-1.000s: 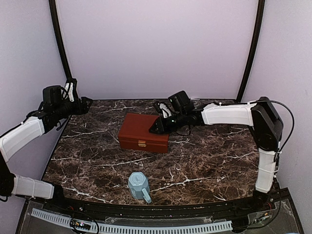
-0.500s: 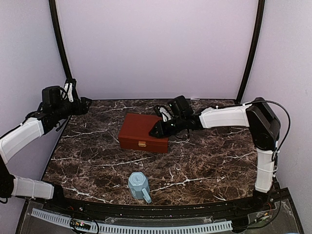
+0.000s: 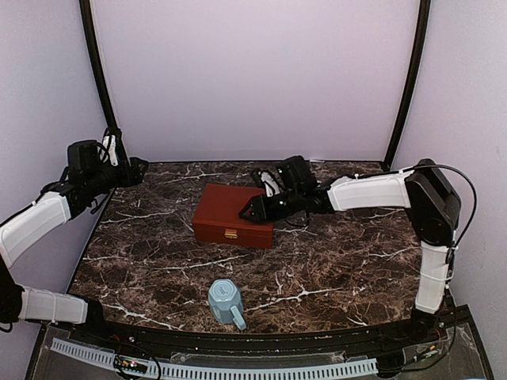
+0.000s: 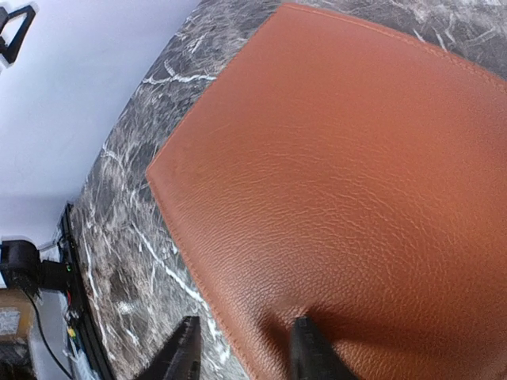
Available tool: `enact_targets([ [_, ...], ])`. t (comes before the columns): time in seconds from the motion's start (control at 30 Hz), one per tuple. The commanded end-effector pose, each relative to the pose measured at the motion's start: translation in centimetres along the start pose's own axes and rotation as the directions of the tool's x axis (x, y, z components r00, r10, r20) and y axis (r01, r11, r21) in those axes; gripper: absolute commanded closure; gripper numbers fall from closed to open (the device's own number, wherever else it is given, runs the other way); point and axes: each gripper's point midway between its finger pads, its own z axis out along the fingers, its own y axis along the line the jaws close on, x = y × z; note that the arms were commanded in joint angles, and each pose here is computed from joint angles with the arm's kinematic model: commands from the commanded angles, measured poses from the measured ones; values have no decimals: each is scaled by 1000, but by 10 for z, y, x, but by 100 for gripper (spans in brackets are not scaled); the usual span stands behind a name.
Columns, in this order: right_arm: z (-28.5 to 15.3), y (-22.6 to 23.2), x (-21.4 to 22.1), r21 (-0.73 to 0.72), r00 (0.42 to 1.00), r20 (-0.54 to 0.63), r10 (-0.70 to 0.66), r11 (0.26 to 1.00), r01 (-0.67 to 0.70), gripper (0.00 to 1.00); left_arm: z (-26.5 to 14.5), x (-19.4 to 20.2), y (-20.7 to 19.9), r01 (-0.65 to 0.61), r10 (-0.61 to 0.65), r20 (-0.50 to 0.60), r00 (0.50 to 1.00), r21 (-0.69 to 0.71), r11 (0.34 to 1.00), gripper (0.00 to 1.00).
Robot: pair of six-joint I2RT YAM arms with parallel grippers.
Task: Organize the mixed jewelry
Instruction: Press the box lid onto the jewelry box, then reset both arms
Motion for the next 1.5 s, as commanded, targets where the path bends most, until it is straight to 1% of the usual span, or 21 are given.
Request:
enact_targets([
  [0.0,-33,4,-24,68,996,85,-35,997,29,43,-3,13,16,149,-150,3,989,-79,986,21],
  [0.07,-49,3,-36,82,990,135,-50,996,39,30,-1,45,27,204,-205,5,979,-117,972,21],
  [0.1,-59,1,-44,84,984,171,-55,996,41,26,-2,39,28,209,-204,56,977,-110,972,21],
  [0.13,-69,-9,-50,106,978,201,-49,994,28,24,-2,55,34,202,-197,49,979,-132,970,20],
  [0.17,-78,-21,-54,126,973,227,-41,992,12,21,-2,52,35,190,-181,80,980,-128,973,20],
  [0.2,-90,-34,-58,151,966,257,-33,989,-6,20,-3,61,46,169,-157,79,984,-177,970,19],
  [0.33,-148,-105,-69,294,921,390,-30,951,-93,14,-5,77,72,97,-78,81,994,-263,960,14],
  [0.47,-218,-170,-67,416,863,502,-51,889,-190,13,-13,96,114,115,-90,92,992,-335,935,13],
  [0.57,-281,-212,-58,505,806,586,-88,818,-277,13,-23,97,133,147,-101,149,984,-339,929,13],
  [0.63,-316,-230,-47,547,769,629,-118,770,-329,13,-29,105,134,132,-76,174,982,-336,933,12],
  [0.67,-331,-238,-40,562,749,648,-135,748,-352,13,-32,96,132,118,-47,218,975,-326,938,12],
  [0.7,-346,-243,-33,573,725,671,-159,731,-370,13,-33,106,129,105,-39,210,977,-314,943,12],
  [0.73,-366,-246,-29,586,681,703,-205,709,-391,13,-35,99,126,97,-19,252,968,-304,948,12],
  [0.8,-392,-247,-15,630,620,726,-298,650,-425,12,-35,104,121,87,-8,272,962,-279,956,11],
  [0.87,-405,-249,0,669,591,720,-364,591,-450,12,-32,108,116,65,5,269,963,-250,966,11],
  [1.0,-415,-258,23,720,568,690,-448,502,-479,11,-27,107,114,28,38,271,962,-236,971,9],
  [1.07,-421,-259,25,724,544,689,-479,481,-494,11,-26,106,115,14,57,282,958,-243,970,8],
  [1.1,-420,-261,26,733,560,680,-474,468,-493,11,-24,109,116,11,58,275,960,-243,970,8],
  [1.27,-429,-258,31,750,534,660,-528,432,-501,11,-20,102,119,29,49,306,951,-244,969,8],
  [1.33,-427,-261,38,758,560,652,-511,416,-502,12,-17,103,119,36,39,313,949,-231,972,8],
  [1.47,-426,-262,53,756,539,652,-534,405,-513,12,-14,103,111,-2,70,318,946,-211,978,6],
])
